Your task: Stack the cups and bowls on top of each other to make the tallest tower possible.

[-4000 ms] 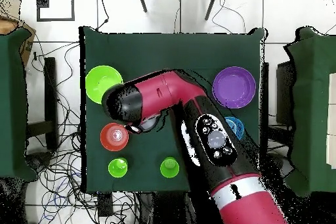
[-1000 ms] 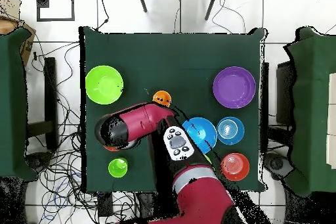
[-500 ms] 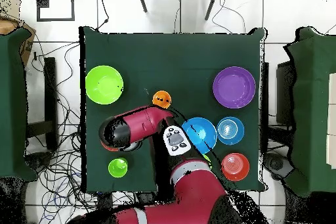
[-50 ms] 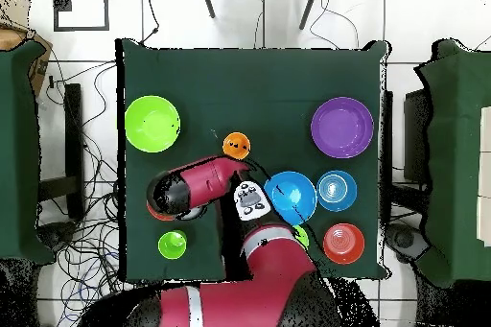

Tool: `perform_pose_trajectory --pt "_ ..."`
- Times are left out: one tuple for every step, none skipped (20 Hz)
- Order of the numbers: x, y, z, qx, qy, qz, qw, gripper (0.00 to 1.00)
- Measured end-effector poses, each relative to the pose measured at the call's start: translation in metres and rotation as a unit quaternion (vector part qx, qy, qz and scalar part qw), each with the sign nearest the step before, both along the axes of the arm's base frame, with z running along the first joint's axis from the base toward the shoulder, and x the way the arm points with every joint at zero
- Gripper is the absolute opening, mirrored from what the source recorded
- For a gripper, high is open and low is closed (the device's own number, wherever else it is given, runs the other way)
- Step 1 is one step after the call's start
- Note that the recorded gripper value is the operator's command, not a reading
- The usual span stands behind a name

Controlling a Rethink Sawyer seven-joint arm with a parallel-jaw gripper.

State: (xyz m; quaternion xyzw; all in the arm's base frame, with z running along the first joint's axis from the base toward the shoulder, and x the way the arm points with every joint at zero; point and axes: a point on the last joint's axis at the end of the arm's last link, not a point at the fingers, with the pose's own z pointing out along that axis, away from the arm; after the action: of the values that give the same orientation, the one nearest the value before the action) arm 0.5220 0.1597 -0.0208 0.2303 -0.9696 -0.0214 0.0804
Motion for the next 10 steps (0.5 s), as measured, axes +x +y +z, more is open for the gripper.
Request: perform_pose_trajectory --pt "-0.001 0.001 -0.004 -0.003 0.001 0.002 1.0000 1.00" --pt "-0.002 0.002 -0.006 -0.005 0.002 0.003 1.0000 1.00" --pt "-0.002 0.004 -0.008 -0.007 0.002 0.005 1.0000 1.00" --pt "-0.003 0.005 -0.009 -0.008 0.003 0.006 0.9999 1.00" --pt "-0.003 0.007 -0.013 -0.012 0.003 0.010 0.9999 1.00" --pt "-0.004 0.008 -0.015 -0.014 0.004 0.012 0.9998 1.00" --pt "-0.005 0.009 -0.017 -0.017 0.004 0.014 0.9998 1.00" --pt "-0.006 0.009 -0.019 -0.019 0.005 0.015 0.9997 1.00" --pt "-0.006 0.010 -0.021 -0.021 0.005 0.017 0.9996 1.00" --pt "-0.007 0.011 -0.022 -0.023 0.006 0.018 0.9995 1.00"
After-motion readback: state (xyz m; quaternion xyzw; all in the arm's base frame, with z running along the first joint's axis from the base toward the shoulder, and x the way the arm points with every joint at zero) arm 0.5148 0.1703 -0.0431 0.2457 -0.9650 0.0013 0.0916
